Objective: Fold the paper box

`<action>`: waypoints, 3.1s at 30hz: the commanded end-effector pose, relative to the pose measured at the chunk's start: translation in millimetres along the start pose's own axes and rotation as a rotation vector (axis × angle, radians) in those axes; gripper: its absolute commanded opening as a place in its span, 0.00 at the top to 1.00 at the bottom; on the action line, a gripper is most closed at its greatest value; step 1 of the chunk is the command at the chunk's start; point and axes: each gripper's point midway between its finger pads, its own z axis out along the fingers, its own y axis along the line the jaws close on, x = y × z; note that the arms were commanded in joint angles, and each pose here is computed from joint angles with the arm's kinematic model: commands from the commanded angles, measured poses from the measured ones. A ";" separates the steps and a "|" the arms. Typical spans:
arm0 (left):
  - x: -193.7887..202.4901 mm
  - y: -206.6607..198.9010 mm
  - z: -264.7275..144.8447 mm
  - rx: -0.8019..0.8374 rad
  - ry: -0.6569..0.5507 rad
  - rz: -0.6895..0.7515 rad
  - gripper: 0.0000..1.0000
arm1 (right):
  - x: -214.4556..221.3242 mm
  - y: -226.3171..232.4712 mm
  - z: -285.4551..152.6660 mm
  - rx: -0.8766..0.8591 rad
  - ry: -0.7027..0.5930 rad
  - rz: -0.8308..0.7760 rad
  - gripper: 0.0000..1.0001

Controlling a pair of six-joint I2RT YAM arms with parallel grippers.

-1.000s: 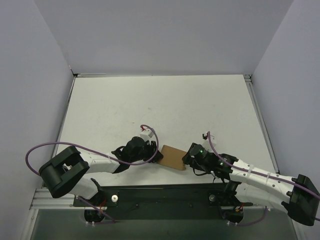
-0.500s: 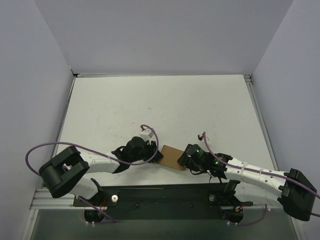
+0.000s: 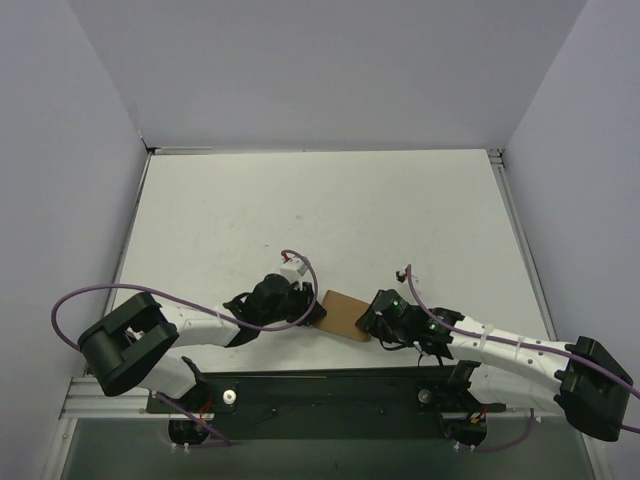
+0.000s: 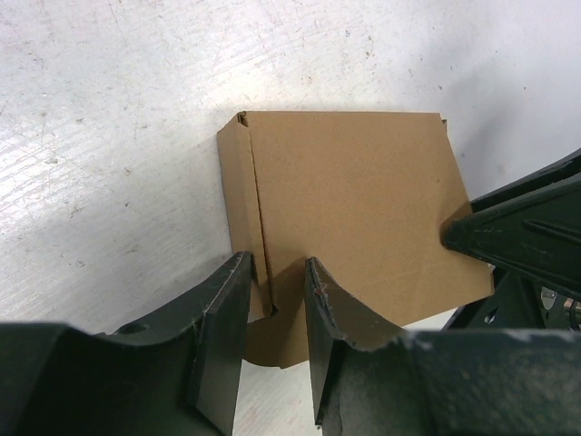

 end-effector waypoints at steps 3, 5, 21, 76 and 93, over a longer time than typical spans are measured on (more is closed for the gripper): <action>14.1 -13.6 2.4 0.029 0.047 0.005 0.60 | 2.0 20.7 5.0 -0.079 0.012 0.064 0.80; 17.4 -16.0 2.8 0.031 0.051 0.011 0.60 | 1.6 21.9 5.0 -0.083 0.011 0.070 0.83; 11.6 -5.7 5.2 -0.011 0.047 -0.002 0.62 | -24.0 -22.2 -25.4 0.097 -0.120 -0.092 0.58; -119.8 -0.3 -132.4 -0.001 -0.244 -0.010 0.18 | -8.8 63.6 -12.3 0.029 -0.096 -1.415 0.13; -135.0 11.1 -154.9 -0.040 -0.237 0.054 0.17 | 20.1 51.1 25.2 0.216 -0.048 -1.776 0.44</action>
